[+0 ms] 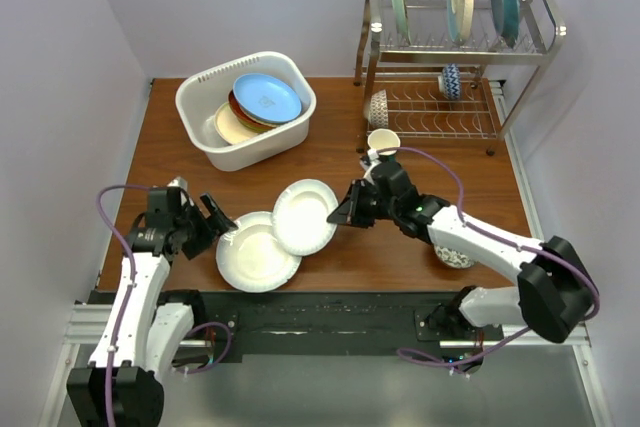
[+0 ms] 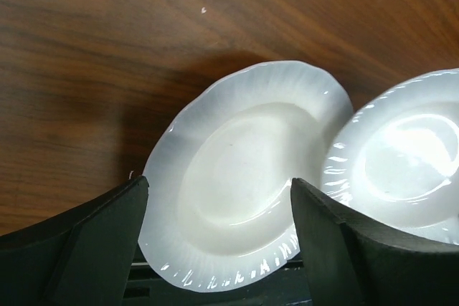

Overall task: Place the plates into the plastic bin on the countertop
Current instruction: Pick up the plate from the corner of the board.

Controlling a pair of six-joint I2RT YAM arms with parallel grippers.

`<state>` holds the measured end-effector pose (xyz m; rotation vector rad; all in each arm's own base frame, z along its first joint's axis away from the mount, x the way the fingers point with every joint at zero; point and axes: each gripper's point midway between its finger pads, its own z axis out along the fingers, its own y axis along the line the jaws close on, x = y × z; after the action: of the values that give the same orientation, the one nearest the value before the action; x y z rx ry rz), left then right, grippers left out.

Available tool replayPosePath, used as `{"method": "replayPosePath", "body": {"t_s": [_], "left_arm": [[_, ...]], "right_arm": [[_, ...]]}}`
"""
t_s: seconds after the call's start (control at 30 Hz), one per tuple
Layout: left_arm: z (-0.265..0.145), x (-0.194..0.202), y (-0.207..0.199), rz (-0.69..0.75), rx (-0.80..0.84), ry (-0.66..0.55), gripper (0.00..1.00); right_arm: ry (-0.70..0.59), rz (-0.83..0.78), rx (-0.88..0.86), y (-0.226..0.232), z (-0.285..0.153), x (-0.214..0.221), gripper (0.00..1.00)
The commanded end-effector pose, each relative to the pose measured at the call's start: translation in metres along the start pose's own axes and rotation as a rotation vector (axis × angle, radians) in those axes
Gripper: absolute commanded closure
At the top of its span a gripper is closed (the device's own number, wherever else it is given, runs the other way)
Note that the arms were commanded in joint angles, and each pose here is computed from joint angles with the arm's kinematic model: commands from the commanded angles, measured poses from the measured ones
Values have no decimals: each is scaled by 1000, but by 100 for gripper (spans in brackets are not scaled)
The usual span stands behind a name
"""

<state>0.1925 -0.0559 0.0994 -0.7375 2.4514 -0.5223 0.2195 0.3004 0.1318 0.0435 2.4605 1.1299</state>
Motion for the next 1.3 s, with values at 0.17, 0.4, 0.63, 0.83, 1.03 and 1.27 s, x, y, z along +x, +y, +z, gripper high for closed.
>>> {"method": "replayPosePath", "body": {"t_s": [0.17,0.4,0.63,0.83,1.03,1.27], "left_arm": [[21,17,19,7,-54,77,17],[33,34,16,10,-4,163,29],[39,60,6,37,57,277,55],[44,81,-9,19,136,324,74],[41,74,-22,2,190,290,100],[26,46,-37,32,186,185,100]], "right_arm": [[-98,14,-60,0,-30,-25,100],[-110,27,-25,-17,-37,-23,100],[-108,81,-16,-36,-37,-20,100],[-89,86,-5,-45,-35,-16,100],[-70,94,2,-54,-32,-9,100],[-82,108,-4,-55,-35,-13,100]]}}
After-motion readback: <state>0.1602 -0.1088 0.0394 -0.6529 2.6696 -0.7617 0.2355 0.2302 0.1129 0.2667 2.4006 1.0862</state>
